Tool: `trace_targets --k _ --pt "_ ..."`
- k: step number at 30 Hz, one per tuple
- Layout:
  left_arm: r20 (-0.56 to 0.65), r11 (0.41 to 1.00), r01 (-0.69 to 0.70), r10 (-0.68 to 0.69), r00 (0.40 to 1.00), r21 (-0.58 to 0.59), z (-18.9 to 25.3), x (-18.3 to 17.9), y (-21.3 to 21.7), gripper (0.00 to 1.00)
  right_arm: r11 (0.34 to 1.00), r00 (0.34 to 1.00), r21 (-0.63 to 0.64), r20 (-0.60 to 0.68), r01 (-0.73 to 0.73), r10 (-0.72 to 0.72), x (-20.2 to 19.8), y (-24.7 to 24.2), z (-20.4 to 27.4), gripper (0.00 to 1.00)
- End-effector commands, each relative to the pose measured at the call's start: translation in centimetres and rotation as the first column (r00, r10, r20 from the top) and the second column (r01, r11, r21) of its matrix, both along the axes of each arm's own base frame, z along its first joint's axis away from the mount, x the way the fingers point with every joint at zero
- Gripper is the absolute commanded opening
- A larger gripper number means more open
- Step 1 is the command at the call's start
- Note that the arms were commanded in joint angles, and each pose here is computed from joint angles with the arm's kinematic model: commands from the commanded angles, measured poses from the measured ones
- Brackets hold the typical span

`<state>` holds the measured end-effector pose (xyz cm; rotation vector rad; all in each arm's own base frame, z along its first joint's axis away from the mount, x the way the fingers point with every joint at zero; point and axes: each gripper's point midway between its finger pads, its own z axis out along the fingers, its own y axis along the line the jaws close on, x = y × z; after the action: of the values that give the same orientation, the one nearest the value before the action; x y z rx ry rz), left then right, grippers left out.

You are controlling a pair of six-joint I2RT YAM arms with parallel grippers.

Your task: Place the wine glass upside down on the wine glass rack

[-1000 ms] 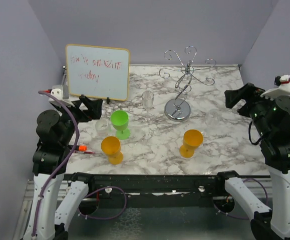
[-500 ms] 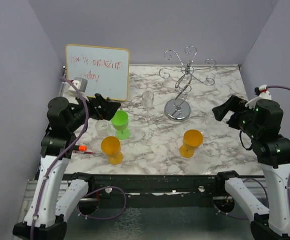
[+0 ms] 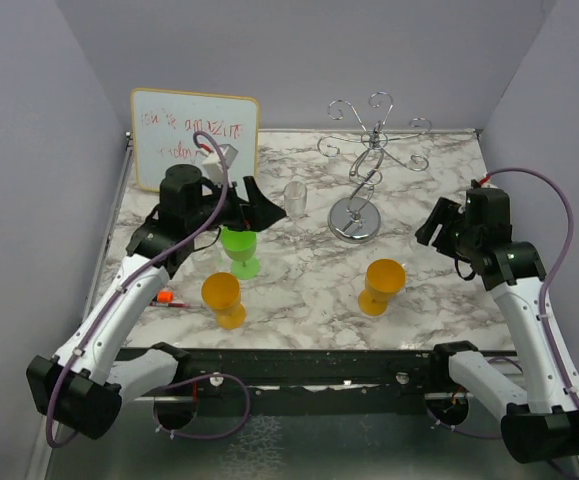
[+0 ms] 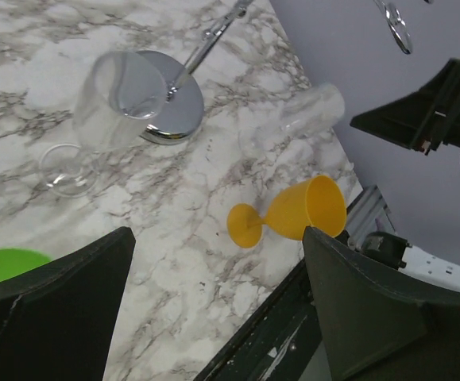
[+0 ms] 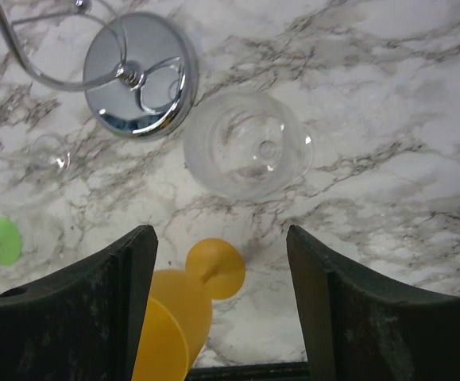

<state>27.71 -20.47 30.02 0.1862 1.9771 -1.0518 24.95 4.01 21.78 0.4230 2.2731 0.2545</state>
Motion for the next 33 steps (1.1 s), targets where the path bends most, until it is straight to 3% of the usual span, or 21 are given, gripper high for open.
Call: trace_targets --k 1,6,12,20,26,33 --pt "0.028 1.0 0.022 -0.021 0.999 -0.013 1.5 0.0 -4.1 0.87 0.977 0.981 -0.13 0.117 0.171 -0.157 2.4 -3.8 1.9 0.7" --pt "0.055 1.0 0.011 -0.01 0.998 -0.017 1.5 0.3 -5.8 0.87 0.949 0.966 -0.194 0.12 0.248 -0.228 3.6 -5.4 1.6 0.64" --pt "0.026 0.999 -0.008 0.009 1.0 -0.039 1.3 0.5 -6.0 0.88 0.959 0.975 -0.177 0.07 0.22 -0.211 4.6 -4.7 0.2 0.51" --pt "0.097 0.995 0.063 -0.055 0.994 -0.076 2.4 -1.1 -6.2 0.98 0.961 0.979 -0.215 -0.071 0.172 -0.191 4.2 -4.4 -2.6 0.41" --pt "0.081 0.998 0.032 -0.027 0.996 -0.057 1.1 -0.6 -5.9 0.99 0.959 0.976 -0.229 -0.1 0.166 -0.193 4.1 -4.6 -3.0 0.22" --pt "0.097 0.993 0.102 -0.095 0.991 -0.064 1.5 -1.4 -6.7 0.99 0.952 0.98 -0.243 -0.026 0.187 -0.199 3.9 -5.1 -0.9 0.01"
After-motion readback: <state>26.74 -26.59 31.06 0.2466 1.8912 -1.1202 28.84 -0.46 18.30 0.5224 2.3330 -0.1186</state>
